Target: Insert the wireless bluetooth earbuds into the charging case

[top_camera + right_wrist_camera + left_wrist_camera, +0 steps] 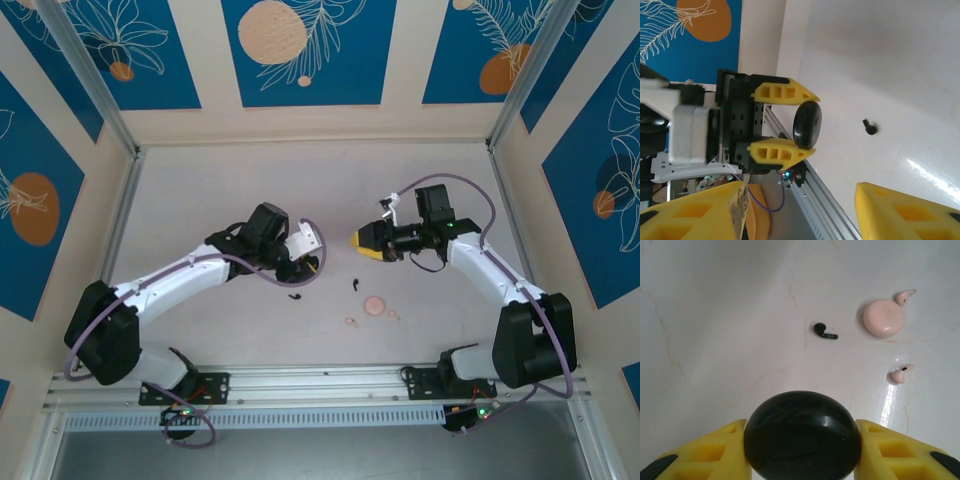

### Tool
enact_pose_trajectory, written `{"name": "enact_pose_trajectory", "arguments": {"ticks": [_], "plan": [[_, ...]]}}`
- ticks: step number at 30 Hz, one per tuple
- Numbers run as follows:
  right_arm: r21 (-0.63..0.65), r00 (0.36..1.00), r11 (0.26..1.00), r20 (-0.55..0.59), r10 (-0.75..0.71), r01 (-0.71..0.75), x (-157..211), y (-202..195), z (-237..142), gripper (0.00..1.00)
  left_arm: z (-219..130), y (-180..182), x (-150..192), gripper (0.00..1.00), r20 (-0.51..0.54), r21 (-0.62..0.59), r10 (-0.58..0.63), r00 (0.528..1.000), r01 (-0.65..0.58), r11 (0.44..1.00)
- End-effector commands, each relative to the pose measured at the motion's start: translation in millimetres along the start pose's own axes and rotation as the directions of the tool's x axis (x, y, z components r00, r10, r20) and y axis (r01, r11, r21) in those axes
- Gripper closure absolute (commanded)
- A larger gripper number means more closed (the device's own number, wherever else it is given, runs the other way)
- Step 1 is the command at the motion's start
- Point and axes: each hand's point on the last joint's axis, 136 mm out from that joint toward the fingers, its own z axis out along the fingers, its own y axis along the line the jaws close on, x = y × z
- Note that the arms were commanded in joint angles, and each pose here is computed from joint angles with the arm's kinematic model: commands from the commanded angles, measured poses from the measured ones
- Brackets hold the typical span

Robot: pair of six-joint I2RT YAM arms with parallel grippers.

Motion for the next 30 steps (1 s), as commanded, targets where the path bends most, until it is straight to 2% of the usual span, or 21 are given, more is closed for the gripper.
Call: {"name": "enact_pose_trajectory", "arguments": {"ticks": [1, 11, 23, 30], "plan": [[-0.065, 0.998, 0.997, -0.061, 0.028, -0.032, 4.9, 10.1, 17.1, 0.44, -6.8, -10.8, -16.6, 0.65, 0.082, 0.015, 0.100, 0.992, -0.102, 0.995], [-0.095, 0.982, 0.995, -0.190, 0.016, -0.035, 14.2, 21.9, 57.9, 0.49, -7.8, -9.7, -18.2, 0.66, 0.069, -0.010, 0.123, 0.990, -0.123, 0.992], [-0.083, 0.968, 0.995, -0.250, 0.026, -0.048, 18.6, 20.4, 80.6, 0.56, -9.0, -10.3, -22.8, 0.67, 0.082, -0.019, 0.123, 0.989, -0.122, 0.992], [-0.087, 0.963, 0.995, -0.268, 0.017, -0.042, 18.2, 24.3, 87.4, 0.63, -10.1, -7.9, -26.0, 0.68, 0.091, -0.038, 0.119, 0.989, -0.116, 0.992]]}}
